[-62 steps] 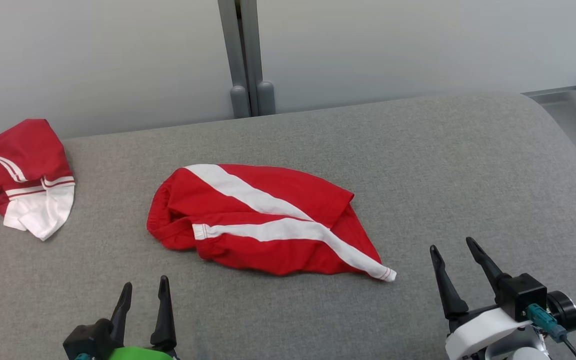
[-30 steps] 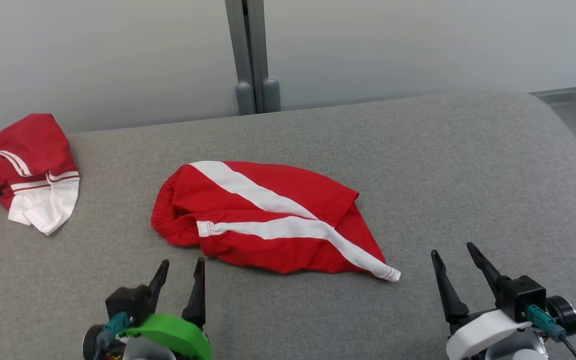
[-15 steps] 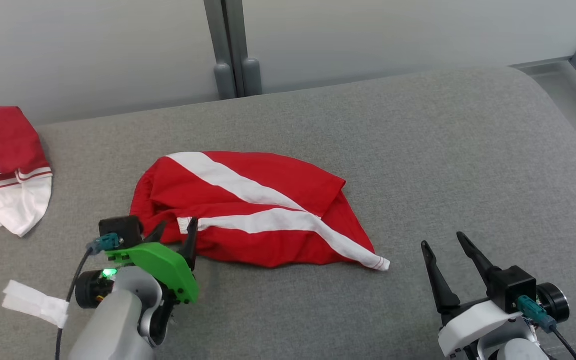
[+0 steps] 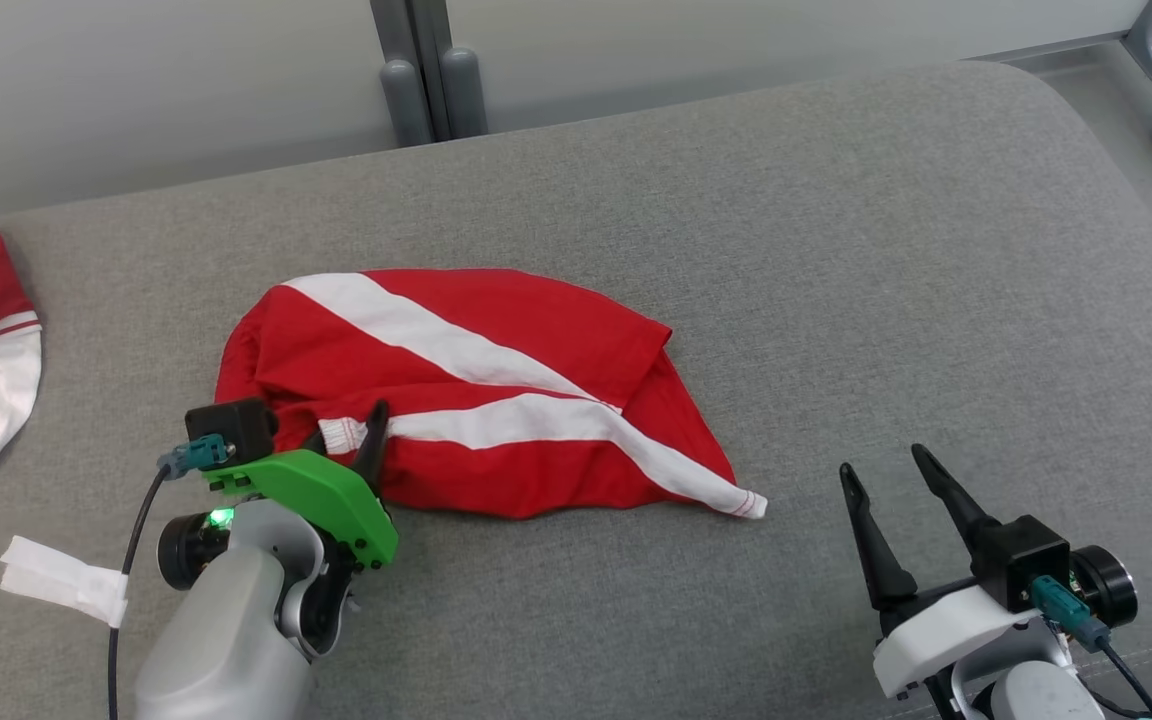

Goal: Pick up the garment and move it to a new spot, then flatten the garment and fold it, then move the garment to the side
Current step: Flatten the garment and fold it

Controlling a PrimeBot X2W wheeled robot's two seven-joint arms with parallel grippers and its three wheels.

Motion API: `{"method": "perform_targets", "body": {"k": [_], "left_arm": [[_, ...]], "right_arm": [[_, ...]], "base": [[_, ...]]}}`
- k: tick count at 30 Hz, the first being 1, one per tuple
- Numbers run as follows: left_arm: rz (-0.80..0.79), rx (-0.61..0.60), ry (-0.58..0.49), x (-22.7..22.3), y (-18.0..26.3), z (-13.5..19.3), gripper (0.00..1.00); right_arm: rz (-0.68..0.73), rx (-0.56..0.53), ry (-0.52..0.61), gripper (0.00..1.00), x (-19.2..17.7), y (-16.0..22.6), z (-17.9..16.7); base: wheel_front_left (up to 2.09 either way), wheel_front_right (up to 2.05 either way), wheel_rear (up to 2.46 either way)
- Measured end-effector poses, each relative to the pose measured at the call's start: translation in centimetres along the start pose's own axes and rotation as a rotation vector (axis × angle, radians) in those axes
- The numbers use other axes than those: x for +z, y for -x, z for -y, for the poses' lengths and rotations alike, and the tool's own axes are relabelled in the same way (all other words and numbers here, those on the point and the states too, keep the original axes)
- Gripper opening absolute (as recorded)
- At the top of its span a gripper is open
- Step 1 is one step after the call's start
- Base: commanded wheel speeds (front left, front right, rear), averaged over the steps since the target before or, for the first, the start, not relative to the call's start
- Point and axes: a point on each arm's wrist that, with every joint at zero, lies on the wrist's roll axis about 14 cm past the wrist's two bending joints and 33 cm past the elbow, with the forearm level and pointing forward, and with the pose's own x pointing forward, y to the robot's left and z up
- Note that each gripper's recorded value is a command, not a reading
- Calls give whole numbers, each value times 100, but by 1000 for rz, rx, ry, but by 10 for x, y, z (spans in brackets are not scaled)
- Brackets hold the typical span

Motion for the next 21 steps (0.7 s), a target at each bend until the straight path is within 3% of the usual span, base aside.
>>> {"method": "perform_targets", "body": {"k": [13, 21], "left_arm": [[109, -6, 8, 8, 15, -6, 0], [125, 9, 28, 3, 27, -10, 0]], "right_arm": [[-62, 121, -62, 100, -21, 10, -45], [-110, 150, -75, 100, -35, 5, -54]], "base": [[0, 0, 0], [0, 0, 0]]}}
